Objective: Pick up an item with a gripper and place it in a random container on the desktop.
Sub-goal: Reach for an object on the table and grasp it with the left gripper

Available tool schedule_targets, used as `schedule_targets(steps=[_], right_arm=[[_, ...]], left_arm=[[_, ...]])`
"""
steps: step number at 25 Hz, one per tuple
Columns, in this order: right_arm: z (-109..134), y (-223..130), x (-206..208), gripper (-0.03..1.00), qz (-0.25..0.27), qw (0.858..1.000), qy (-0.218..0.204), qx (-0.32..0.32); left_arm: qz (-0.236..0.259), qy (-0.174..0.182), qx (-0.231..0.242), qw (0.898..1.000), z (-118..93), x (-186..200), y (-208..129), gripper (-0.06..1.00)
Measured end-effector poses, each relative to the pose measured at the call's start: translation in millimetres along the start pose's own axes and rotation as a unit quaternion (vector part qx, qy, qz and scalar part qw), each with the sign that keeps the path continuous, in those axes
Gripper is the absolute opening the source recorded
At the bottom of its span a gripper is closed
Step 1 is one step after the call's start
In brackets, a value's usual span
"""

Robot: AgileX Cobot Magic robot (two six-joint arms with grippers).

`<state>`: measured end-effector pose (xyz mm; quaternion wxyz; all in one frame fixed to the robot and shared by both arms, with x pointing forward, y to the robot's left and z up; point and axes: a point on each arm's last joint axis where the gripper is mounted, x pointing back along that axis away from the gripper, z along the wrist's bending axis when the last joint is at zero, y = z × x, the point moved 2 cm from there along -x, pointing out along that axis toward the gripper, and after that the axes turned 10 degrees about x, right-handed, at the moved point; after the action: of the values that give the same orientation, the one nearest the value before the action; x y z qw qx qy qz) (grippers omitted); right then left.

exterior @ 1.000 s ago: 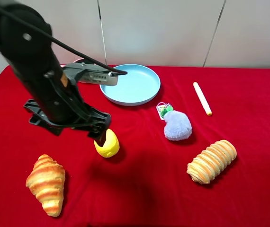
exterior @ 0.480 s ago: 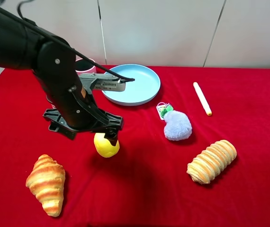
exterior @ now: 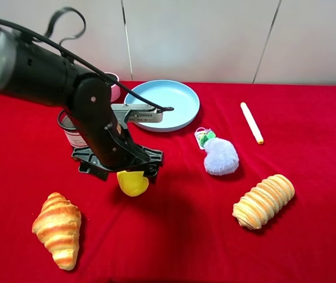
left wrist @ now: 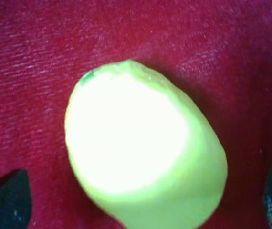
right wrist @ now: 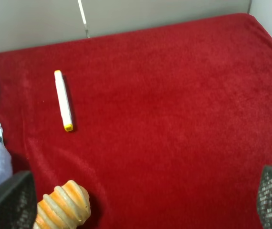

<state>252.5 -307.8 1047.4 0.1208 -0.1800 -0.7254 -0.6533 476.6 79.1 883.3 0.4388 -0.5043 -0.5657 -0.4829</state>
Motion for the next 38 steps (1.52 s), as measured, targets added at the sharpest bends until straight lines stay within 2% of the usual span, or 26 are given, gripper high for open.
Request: schedule_targets(steps=[7, 12, 18, 28, 34, 38], right_arm=[[0.0, 0.0, 0.0, 0.69, 0.0, 1.0, 0.0, 0.0], [0.0, 0.0, 0.0, 0.69, 0.0, 1.0, 0.0, 0.0], [0.0, 0.0, 0.0, 0.69, 0.0, 1.0, 0.0, 0.0], [0.0, 0.0, 0.0, 0.69, 0.0, 1.0, 0.0, 0.0], [0.0, 0.0, 0.0, 0.69, 0.0, 1.0, 0.0, 0.0], [0.0, 0.0, 0.0, 0.69, 0.0, 1.0, 0.0, 0.0]], left_arm=[[-0.013, -0.011, 0.016, 1.0, -2.7, -6.2, 3.6, 0.96], [-0.025, -0.023, 0.046, 0.998, -5.4, -6.2, 6.8, 0.96], [-0.012, -0.009, 0.055, 0.998, -3.4, -20.1, 5.4, 0.96], [-0.011, -0.009, 0.068, 0.998, -4.0, -20.2, 5.9, 0.96], [-0.009, -0.007, 0.072, 0.997, -3.5, -20.2, 5.4, 0.93], [-0.007, -0.006, 0.074, 0.997, -3.3, -20.3, 5.1, 0.84]])
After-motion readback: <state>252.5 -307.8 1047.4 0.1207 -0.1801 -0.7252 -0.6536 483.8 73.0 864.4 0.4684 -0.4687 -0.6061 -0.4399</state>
